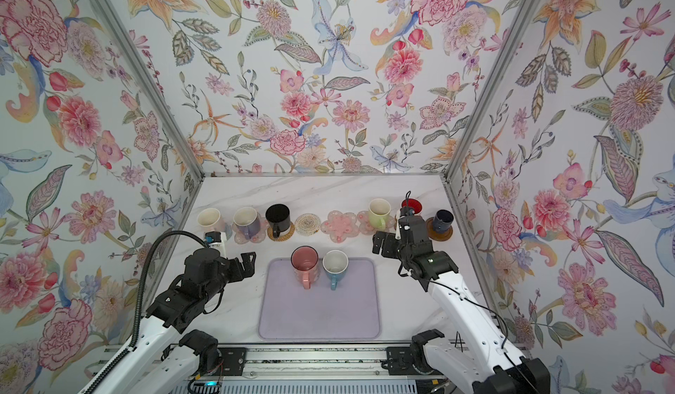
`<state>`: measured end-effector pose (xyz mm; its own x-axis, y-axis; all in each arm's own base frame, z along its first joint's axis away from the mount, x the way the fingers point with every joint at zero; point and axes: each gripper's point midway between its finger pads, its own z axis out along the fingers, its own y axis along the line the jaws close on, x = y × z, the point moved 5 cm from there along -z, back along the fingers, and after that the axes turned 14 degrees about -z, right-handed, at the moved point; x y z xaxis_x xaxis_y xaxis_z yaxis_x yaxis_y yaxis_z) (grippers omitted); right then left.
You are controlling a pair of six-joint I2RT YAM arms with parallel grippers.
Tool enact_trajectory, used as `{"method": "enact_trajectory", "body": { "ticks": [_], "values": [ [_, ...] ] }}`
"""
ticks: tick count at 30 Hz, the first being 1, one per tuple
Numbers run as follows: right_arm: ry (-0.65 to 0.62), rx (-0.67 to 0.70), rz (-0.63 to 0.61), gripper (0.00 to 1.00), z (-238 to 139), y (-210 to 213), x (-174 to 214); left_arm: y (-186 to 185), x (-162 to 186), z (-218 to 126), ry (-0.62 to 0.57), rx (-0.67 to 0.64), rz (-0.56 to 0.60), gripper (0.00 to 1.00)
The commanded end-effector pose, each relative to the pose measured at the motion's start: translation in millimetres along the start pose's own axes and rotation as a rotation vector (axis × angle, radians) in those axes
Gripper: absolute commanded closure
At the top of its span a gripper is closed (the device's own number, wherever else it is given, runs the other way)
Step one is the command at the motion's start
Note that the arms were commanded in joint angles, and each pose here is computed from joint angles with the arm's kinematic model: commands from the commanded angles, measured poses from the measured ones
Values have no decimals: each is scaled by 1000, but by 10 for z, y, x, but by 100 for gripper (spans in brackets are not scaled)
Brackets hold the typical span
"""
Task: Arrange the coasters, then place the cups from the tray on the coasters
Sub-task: 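Open the left gripper and withdraw while the right gripper moves over the blue-handled mug, then lower the right gripper and grasp the blue-handled white mug by its rim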
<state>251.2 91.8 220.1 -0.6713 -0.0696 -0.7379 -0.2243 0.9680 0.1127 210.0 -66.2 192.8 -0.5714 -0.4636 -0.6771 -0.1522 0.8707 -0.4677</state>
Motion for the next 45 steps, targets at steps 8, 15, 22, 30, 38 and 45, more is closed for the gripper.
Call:
{"method": "enact_trajectory", "body": {
  "ticks": [8,15,22,30,38,45],
  "values": [
    [82,-17,7,1,-183,414,527,97,-12,-11,-38,-42,-25,1],
    [70,-59,-26,1,-158,797,596,104,-22,-37,-56,-36,-31,1],
    [90,-85,-71,1,-76,1108,689,108,-25,-41,-59,-39,-32,1],
    [134,-93,-112,1,63,1340,880,107,-29,-45,-61,-40,-32,1],
    [176,-2,-178,5,237,1396,975,112,-23,-43,-58,-41,-35,1],
    [172,40,-200,30,271,1339,996,108,-25,-42,-58,-40,-36,1]
  ]
}}
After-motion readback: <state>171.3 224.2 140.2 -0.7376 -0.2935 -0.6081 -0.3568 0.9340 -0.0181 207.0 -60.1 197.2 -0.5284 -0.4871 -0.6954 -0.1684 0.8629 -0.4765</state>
